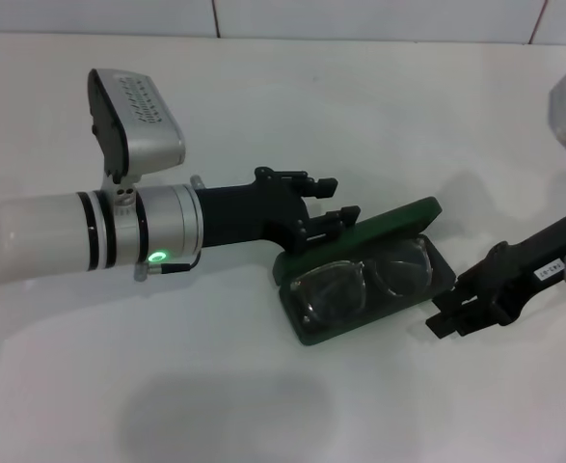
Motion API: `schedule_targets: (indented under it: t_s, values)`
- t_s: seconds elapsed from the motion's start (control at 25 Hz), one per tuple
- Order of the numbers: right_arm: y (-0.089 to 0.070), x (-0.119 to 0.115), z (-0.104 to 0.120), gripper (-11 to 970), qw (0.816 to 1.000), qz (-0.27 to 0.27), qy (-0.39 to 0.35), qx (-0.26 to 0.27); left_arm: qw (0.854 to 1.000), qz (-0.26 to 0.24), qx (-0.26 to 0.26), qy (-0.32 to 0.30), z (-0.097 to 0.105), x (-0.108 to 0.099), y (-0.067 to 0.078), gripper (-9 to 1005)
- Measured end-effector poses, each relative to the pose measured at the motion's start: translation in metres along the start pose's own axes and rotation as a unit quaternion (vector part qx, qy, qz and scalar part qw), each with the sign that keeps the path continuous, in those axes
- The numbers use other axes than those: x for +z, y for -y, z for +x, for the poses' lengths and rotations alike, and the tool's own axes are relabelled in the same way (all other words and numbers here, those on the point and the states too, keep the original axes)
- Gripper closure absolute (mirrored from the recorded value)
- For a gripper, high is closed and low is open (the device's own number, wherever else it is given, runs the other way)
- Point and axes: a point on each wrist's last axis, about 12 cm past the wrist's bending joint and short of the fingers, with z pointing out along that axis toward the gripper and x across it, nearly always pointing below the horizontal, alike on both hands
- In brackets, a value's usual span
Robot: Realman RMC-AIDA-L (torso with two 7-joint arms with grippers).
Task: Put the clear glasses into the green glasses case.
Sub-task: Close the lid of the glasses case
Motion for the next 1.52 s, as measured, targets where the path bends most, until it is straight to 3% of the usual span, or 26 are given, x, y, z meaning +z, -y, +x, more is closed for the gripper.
schedule_targets:
  t_s: [0.48, 0.88, 1.2, 1.52]
  values:
    - [0.000, 0.015, -0.022, 575, 0.999, 0.024, -0.018, -0.020, 1.000, -0.004, 0.003, -0.001, -0.001, 0.001, -0.001, 469]
    - [0.003, 0.019, -0.025, 576, 0.999, 0.041, -0.025, -0.022, 1.000, -0.005, 0.007, -0.001, -0.002, 0.002, -0.001, 469]
    - [0.003, 0.019, -0.026, 576, 0.998, 0.045, -0.024, -0.024, 0.999, 0.029, 0.031, -0.032, 0.003, 0.012, 0.011, 469]
    - [0.002, 0.021, -0.027, 576, 0.999, 0.040, -0.022, -0.026, 0.998, 0.032, 0.028, -0.035, 0.006, 0.012, 0.013, 468]
